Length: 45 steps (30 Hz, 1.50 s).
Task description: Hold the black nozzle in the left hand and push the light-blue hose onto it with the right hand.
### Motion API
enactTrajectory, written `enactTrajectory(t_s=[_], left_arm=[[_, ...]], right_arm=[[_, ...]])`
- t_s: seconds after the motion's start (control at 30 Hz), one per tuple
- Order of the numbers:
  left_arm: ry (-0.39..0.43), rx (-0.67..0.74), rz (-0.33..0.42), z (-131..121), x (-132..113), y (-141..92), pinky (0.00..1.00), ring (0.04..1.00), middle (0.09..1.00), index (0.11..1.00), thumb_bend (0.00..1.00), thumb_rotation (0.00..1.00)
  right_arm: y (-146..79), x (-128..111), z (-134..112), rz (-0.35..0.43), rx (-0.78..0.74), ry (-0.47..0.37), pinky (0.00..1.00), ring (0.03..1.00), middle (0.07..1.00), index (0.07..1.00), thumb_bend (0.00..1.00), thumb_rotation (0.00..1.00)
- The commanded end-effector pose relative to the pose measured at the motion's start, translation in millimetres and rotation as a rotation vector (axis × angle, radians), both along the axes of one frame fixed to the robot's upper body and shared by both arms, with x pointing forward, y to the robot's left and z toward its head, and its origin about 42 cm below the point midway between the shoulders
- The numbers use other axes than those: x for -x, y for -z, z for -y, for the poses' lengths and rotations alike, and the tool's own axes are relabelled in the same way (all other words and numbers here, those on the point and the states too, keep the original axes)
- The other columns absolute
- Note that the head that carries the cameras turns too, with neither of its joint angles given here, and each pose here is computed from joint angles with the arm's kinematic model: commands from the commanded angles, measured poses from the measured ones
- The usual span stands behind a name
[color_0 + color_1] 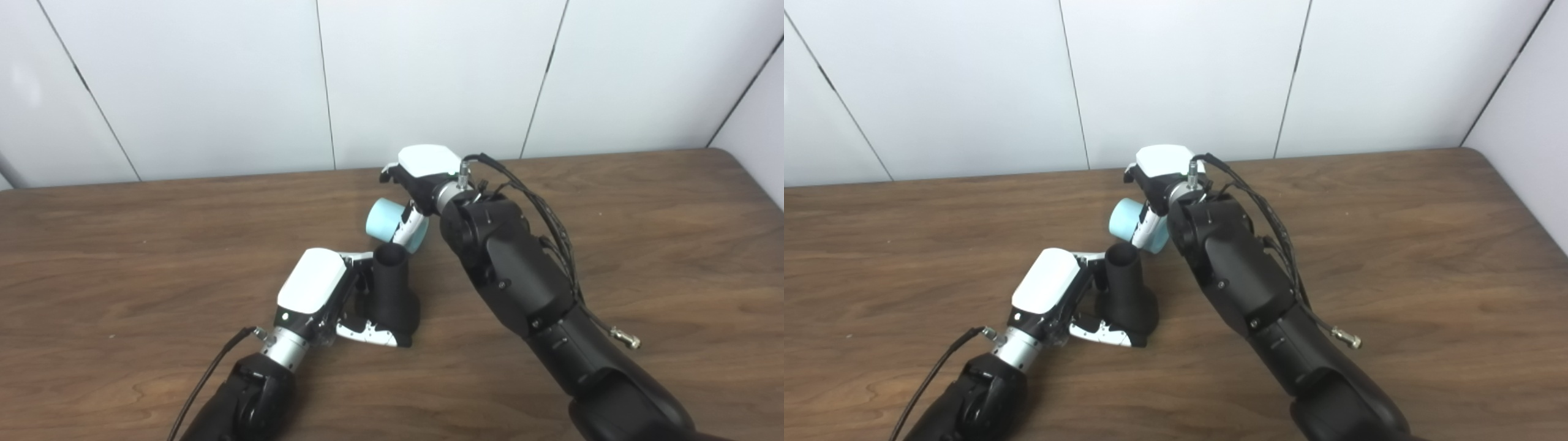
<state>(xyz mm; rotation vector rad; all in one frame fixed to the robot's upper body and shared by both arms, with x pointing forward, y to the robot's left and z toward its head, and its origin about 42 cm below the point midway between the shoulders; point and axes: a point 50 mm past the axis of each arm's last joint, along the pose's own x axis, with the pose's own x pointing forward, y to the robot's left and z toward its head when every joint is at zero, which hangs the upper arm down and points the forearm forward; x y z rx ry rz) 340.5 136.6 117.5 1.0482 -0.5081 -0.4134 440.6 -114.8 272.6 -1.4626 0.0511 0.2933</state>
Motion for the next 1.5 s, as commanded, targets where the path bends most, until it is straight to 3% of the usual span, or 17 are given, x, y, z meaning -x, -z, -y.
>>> enactTrajectory(t_s=[0.0, 0.7, 0.77, 0.83, 0.93, 0.97, 1.0, 1.03, 1.1, 1.47], left_arm=[[0.002, -0.081, -0.265, 1, 61, 78, 0.34, 0.432, 0.439, 0.507, 0.47, 0.0], [0.009, -0.093, -0.268, 5, 59, 76, 0.34, 0.438, 0.441, 0.504, 0.47, 0.0], [0.008, -0.091, -0.269, 6, 59, 75, 0.34, 0.436, 0.442, 0.504, 0.47, 0.0], [0.008, -0.091, -0.268, 6, 59, 75, 0.34, 0.431, 0.435, 0.507, 0.47, 0.0], [0.009, -0.094, -0.265, 7, 59, 75, 0.34, 0.429, 0.435, 0.508, 0.47, 0.0], [0.01, -0.094, -0.266, 7, 59, 74, 0.34, 0.429, 0.436, 0.508, 0.47, 0.0], [0.011, -0.093, -0.266, 7, 59, 74, 0.34, 0.436, 0.439, 0.506, 0.47, 0.0], [0.012, -0.093, -0.266, 7, 59, 74, 0.34, 0.44, 0.443, 0.504, 0.47, 0.0], [0.008, -0.088, -0.27, 7, 59, 73, 0.34, 0.439, 0.441, 0.506, 0.47, 0.0], [0.006, -0.079, -0.267, 7, 59, 73, 0.34, 0.432, 0.439, 0.507, 0.47, 0.0]], right_arm=[[-22, -4, -5, 0.105, -0.012, -0.015, 0.6, 0.797, 0.824, 0.806, 0.8, 0.21], [-1, -11, -7, 0.113, -0.021, -0.025, 0.48, 0.677, 0.748, 0.798, 0.83, 0.13], [0, -11, -7, 0.12, -0.025, -0.029, 0.43, 0.634, 0.738, 0.795, 0.83, 0.11], [0, -10, -8, 0.125, -0.038, -0.03, 0.32, 0.484, 0.684, 0.797, 0.82, 0.09], [1, -8, -9, 0.142, -0.07, -0.039, 0.35, 0.494, 0.649, 0.776, 0.82, 0.03], [3, -8, -8, 0.161, -0.082, -0.057, 0.39, 0.524, 0.643, 0.723, 0.81, 0.01], [5, -8, -7, 0.184, -0.097, -0.077, 0.4, 0.48, 0.61, 0.618, 0.66, 0.01], [6, -8, -6, 0.201, -0.109, -0.09, 0.36, 0.459, 0.583, 0.549, 0.58, 0.0], [8, -8, -5, 0.224, -0.118, -0.101, 0.33, 0.435, 0.557, 0.483, 0.51, 0.0], [12, -5, -2, 0.249, -0.136, -0.105, 0.28, 0.424, 0.567, 0.488, 0.49, 0.0]])
